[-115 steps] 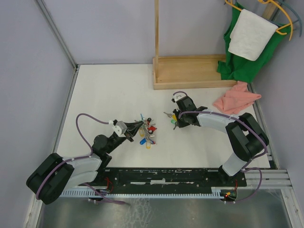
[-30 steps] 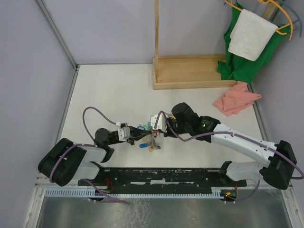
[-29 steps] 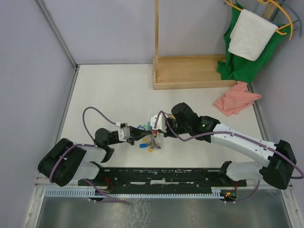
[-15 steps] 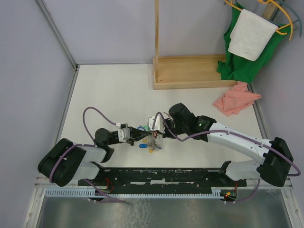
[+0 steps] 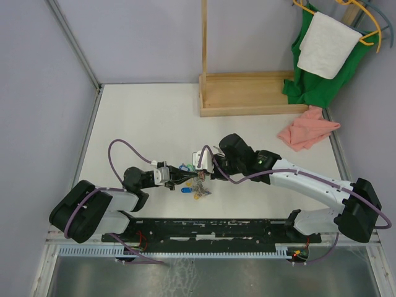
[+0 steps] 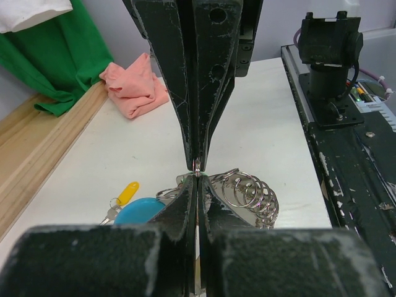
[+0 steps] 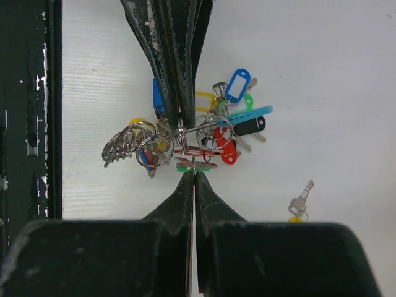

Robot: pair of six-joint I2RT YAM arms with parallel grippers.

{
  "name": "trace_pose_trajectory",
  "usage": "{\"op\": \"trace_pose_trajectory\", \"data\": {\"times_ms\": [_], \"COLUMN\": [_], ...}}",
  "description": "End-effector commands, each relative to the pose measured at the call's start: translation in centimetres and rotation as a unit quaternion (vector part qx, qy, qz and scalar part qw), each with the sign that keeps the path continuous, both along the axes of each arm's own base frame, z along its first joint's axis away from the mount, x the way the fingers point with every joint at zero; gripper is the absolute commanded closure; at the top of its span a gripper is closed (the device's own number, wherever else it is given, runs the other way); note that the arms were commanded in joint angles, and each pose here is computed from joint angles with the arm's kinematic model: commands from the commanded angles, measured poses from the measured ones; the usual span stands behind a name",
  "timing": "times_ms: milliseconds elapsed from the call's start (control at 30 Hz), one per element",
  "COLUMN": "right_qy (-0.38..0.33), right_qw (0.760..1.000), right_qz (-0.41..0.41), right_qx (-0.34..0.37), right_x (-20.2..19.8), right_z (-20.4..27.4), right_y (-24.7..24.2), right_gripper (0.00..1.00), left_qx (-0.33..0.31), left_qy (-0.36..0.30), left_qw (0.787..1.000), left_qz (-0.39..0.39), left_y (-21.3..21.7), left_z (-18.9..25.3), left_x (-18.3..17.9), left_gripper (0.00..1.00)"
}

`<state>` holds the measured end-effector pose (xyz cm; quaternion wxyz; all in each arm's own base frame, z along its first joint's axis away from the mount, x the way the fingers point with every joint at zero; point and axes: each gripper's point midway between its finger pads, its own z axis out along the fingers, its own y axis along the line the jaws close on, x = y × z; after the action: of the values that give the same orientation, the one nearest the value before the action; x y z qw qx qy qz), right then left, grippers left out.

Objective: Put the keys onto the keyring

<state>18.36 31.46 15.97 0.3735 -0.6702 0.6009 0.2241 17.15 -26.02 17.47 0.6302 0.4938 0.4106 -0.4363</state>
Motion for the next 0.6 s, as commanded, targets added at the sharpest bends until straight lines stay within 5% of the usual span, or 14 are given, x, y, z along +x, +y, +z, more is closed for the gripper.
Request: {"op": "trace_pose_trajectory", "data": {"times_ms": [0,567], "right_qy": [-0.016,-0.010], "right_qw": [0.999,0.998], "right_qz": [0.008,0.011], "right_qx": [0.047,0.060], "right_x": [0.29,-0.20], "right_z": [3.09,3.62], "right_y": [1.72,1.98], "right_gripper": [0.99,0.99], "left_qx": [-0.057,-0.058], "left_qy": [-0.117,-0.116], "left_qw": [0.992,0.992], "left_qz": [-0.005,-0.001], "left_y": [0.25,0.22], "left_z": [4.68,4.71], "left_x": [-0.57,-0.33], "left_gripper": [0.97,0.97]}}
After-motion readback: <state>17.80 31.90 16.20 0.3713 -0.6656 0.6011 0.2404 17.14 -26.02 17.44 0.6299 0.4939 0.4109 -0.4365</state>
